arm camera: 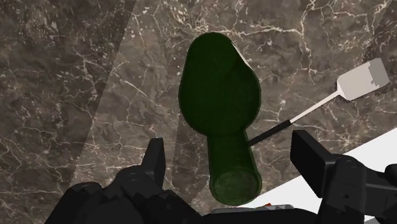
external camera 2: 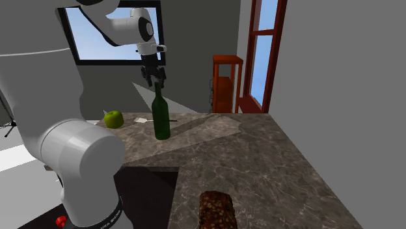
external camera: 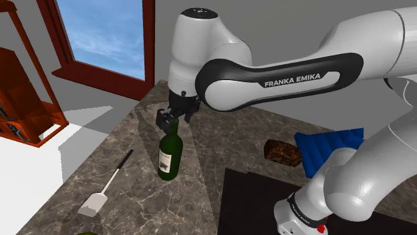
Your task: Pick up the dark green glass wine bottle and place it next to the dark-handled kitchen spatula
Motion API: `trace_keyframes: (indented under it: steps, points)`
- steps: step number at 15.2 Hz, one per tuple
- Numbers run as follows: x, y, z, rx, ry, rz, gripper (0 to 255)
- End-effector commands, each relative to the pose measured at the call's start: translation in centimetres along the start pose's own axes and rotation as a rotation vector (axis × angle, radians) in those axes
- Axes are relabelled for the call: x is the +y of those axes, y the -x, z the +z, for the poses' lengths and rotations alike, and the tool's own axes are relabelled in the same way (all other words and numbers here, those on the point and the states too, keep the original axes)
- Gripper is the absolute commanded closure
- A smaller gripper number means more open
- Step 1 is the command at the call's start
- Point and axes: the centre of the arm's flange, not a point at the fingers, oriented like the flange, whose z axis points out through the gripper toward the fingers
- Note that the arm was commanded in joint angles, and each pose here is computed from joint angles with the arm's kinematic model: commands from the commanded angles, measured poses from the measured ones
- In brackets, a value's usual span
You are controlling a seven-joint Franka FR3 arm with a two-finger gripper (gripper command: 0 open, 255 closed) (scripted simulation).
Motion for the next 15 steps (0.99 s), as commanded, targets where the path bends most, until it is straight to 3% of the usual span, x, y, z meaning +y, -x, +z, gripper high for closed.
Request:
trace_keyframes:
  steps: [1,3,7,15]
  points:
    - [0.0,0.0,0.0,0.0,0.0,0.0,0]
    - [0.0,0.0,0.0,0.0,0.0,0.0,0]
    - [0.0,0.0,-5.0,0.0,0.0,0.0,0]
    - [0.0,0.0,-5.0,0.0,0.0,0.0,0]
